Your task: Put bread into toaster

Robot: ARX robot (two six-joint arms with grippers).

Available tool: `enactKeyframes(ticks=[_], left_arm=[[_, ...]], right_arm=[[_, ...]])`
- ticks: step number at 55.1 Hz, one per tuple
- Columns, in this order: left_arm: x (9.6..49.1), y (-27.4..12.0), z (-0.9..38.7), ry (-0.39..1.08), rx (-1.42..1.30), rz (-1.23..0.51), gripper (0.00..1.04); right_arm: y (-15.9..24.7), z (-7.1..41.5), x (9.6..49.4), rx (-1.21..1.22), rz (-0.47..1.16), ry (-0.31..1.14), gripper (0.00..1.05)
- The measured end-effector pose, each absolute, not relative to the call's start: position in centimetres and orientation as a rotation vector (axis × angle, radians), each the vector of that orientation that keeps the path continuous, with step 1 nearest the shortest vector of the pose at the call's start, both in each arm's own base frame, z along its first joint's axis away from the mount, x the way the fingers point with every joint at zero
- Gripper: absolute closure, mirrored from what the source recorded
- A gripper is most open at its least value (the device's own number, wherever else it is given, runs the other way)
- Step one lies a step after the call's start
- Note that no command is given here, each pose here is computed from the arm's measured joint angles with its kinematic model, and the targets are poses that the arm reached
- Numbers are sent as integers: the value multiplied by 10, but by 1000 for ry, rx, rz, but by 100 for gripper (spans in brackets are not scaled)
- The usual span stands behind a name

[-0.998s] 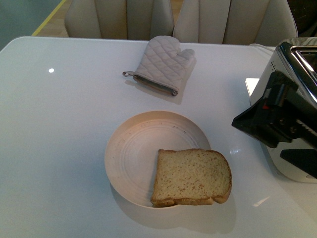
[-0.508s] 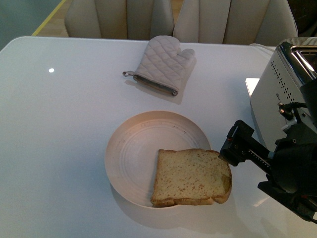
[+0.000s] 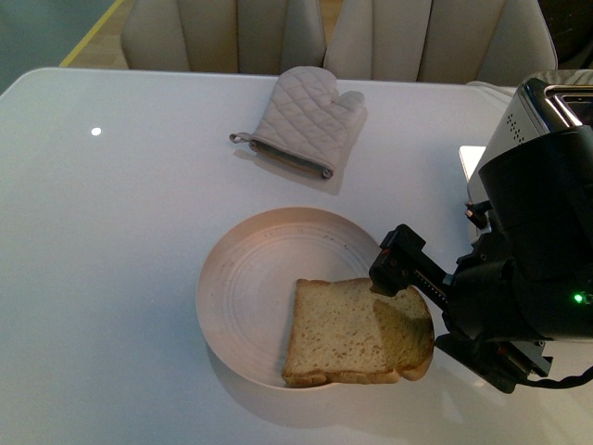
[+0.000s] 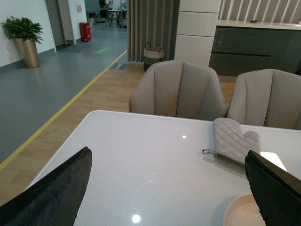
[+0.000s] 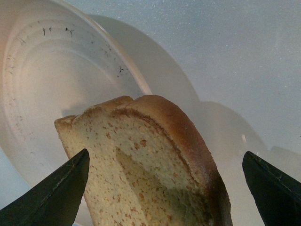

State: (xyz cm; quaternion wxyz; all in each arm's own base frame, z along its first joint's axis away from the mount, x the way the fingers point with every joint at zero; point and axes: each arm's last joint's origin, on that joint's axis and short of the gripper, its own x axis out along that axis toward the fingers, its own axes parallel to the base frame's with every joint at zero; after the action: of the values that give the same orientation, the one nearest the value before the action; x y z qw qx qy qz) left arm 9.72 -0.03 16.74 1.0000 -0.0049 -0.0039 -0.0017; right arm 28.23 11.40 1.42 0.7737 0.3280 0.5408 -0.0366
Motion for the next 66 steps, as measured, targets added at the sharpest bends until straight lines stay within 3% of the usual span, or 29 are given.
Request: enactKeyframes(ticks=[9, 28, 43, 66], left_arm=[[97, 0, 167, -8, -10, -3, 7], [97, 0, 167, -8, -10, -3, 7], [97, 0, 167, -8, -10, -3, 7], [97, 0, 167, -8, -10, -3, 7]], right_arm=[[117, 12, 284, 708, -72, 1181, 12], [117, 12, 283, 706, -71, 1179, 64], [119, 36, 289, 749, 10, 1074, 100], [119, 108, 294, 827, 161, 824, 102]])
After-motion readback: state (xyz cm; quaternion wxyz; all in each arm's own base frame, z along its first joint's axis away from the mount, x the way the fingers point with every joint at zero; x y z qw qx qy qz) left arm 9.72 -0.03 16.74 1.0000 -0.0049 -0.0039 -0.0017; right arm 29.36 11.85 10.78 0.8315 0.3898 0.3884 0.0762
